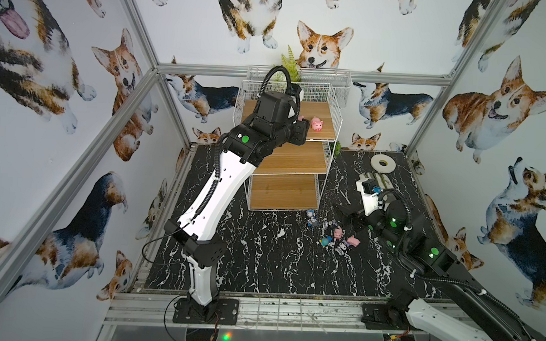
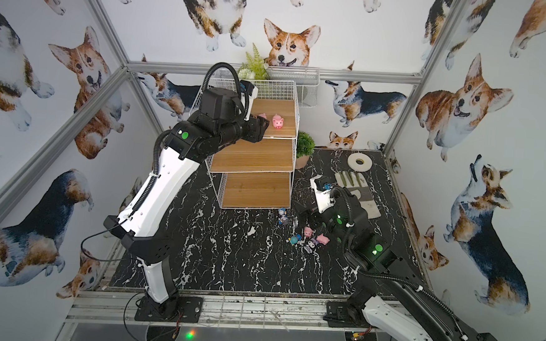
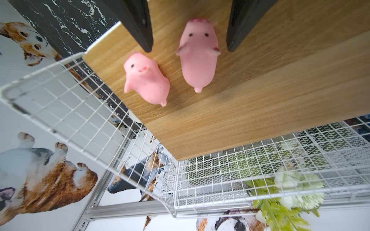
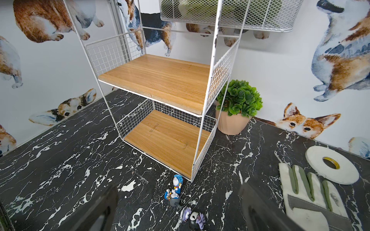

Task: Organize plastic toys on shelves
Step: Place the plastic toy on the shelf.

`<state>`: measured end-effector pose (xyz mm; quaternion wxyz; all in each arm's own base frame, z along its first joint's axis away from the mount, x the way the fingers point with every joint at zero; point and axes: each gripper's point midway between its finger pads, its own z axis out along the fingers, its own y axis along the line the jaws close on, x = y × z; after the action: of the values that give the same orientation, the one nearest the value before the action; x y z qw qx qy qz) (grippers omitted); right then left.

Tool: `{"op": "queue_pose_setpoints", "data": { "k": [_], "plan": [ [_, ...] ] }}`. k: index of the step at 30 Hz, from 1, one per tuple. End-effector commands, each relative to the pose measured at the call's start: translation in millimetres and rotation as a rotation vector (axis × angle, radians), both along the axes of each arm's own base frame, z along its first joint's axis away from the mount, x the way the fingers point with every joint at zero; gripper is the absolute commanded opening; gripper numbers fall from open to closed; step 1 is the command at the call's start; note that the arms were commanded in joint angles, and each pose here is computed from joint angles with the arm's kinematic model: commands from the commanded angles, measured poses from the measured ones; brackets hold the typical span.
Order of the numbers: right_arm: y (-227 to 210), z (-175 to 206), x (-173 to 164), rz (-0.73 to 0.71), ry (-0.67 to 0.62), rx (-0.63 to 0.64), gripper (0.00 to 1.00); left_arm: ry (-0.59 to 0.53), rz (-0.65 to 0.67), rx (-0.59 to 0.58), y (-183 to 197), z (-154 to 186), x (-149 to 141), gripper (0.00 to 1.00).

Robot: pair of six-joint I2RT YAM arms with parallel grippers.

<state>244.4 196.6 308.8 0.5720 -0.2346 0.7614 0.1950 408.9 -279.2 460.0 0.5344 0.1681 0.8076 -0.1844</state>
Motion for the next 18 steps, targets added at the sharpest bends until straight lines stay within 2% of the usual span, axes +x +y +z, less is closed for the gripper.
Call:
{"op": "queue_pose_setpoints", "data": {
  "k": [1,5,9,15,18],
  "plan": [
    [2,2,-1,0.005,0.003,0.022,1.00,-0.006,-0.014,-0.086,8,16,-7,0.58],
    [2,0,-1,0.007,0.006,0.025,1.00,-0.001,0.000,-0.132,21,17,-6,0.48],
    [2,-1,-2,0.008,0.011,0.027,1.00,0.022,0.024,-0.125,27,8,4,0.37],
    [0,-2,-4,0.008,0.007,0.028,1.00,0.041,0.059,-0.090,30,-4,17,0.30],
    [-1,-2,-5,0.008,0.006,0.027,1.00,0.040,0.077,-0.072,33,-7,20,0.30]
  ]
}}
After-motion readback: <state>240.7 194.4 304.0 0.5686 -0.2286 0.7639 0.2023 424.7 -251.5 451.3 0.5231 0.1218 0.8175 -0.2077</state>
